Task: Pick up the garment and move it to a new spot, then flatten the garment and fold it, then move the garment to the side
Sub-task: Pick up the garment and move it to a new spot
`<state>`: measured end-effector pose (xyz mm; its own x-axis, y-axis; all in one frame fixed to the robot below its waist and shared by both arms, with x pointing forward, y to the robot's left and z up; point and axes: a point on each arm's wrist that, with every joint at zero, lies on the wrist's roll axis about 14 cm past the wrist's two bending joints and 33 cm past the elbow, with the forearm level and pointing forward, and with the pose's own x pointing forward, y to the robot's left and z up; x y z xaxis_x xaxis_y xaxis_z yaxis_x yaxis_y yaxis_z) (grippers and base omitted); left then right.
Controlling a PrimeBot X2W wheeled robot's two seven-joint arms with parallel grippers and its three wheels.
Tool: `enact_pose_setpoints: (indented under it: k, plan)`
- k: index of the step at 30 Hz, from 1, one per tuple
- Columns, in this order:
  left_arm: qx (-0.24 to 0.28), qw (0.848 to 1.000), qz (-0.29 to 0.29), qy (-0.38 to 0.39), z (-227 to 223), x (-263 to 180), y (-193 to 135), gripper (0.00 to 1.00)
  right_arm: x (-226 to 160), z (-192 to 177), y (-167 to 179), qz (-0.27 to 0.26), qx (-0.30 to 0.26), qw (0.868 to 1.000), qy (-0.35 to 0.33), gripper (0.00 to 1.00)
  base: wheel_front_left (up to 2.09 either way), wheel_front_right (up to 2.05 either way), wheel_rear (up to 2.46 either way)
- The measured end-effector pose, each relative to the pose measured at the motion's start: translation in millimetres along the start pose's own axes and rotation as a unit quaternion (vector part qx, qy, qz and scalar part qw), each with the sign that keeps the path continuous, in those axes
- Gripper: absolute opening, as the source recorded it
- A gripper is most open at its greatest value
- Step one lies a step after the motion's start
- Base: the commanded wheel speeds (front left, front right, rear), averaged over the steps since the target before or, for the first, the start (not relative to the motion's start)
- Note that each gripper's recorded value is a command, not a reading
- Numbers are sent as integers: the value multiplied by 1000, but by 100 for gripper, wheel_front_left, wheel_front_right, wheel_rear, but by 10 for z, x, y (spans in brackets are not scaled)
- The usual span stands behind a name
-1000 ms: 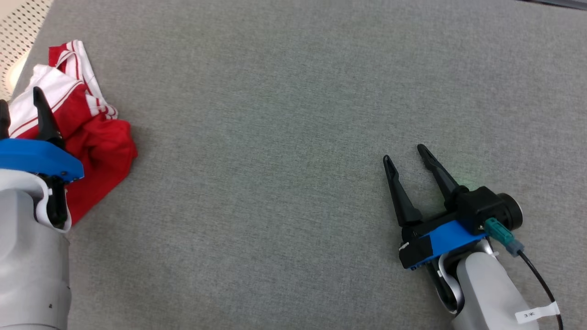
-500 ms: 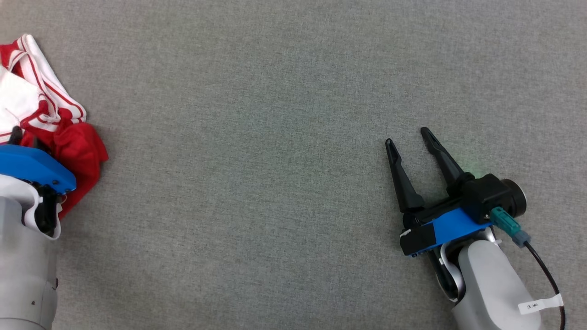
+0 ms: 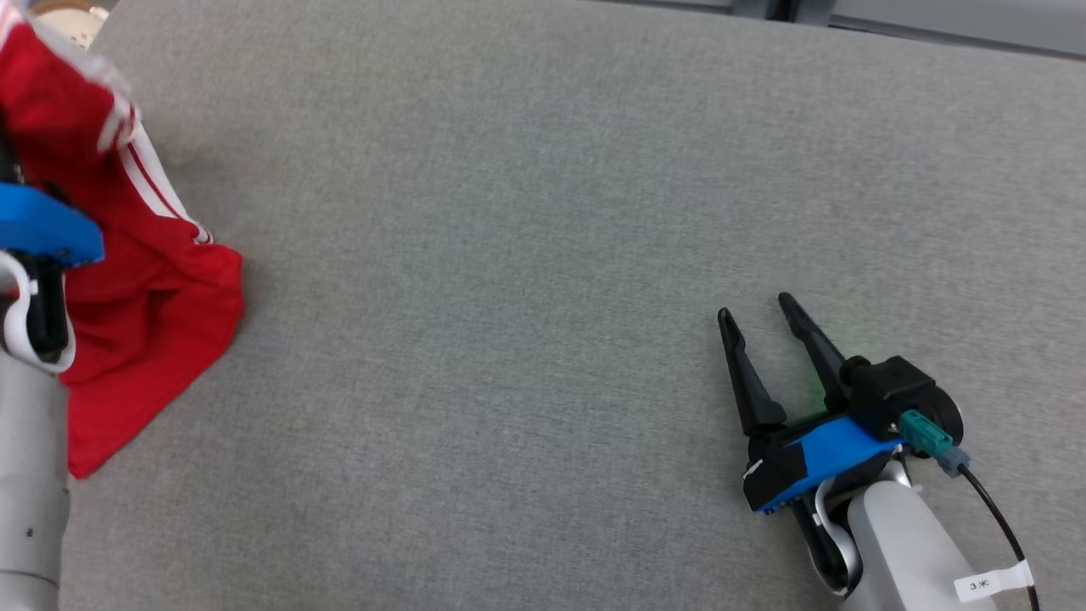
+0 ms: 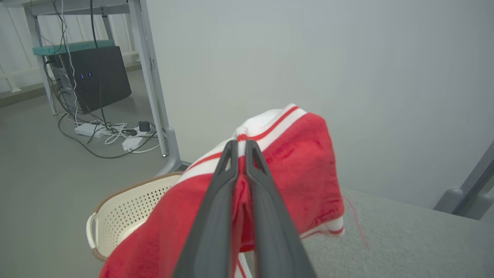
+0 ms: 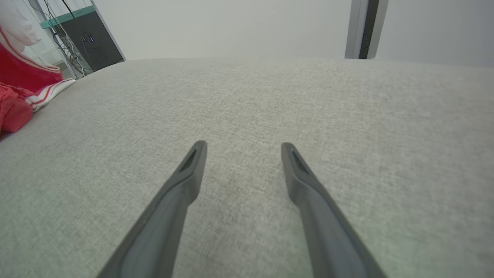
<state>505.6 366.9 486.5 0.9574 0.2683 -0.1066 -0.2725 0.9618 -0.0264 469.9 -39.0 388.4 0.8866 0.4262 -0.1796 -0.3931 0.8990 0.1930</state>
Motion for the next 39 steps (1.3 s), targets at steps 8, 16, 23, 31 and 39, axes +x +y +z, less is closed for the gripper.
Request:
enact_pose_setpoints:
  k: [8, 16, 23, 31, 39]
  plan:
    - [-14, 988, -120, -96, 559, 24, -947, 0, -278, 77, -150, -32, 10, 999, -4, 100, 0, 0, 0]
    - [-59, 950, -291, -102, 572, -263, -2379, 0, -642, 133, -438, -87, 18, 996, -10, 100, 0, 0, 0]
    - [-97, 897, -424, -79, 463, -774, -3523, 0, -968, 203, -683, -136, 23, 990, -20, 100, 0, 0, 0]
    - [-112, 836, -537, -16, 94, -1471, -4446, 0, -1342, 259, -942, -192, 27, 981, -30, 100, 0, 0, 0]
    - [-96, 813, -573, 40, -302, -1820, -4690, 100, -1582, 256, -1079, -227, 31, 973, -33, 100, 0, 0, 0]
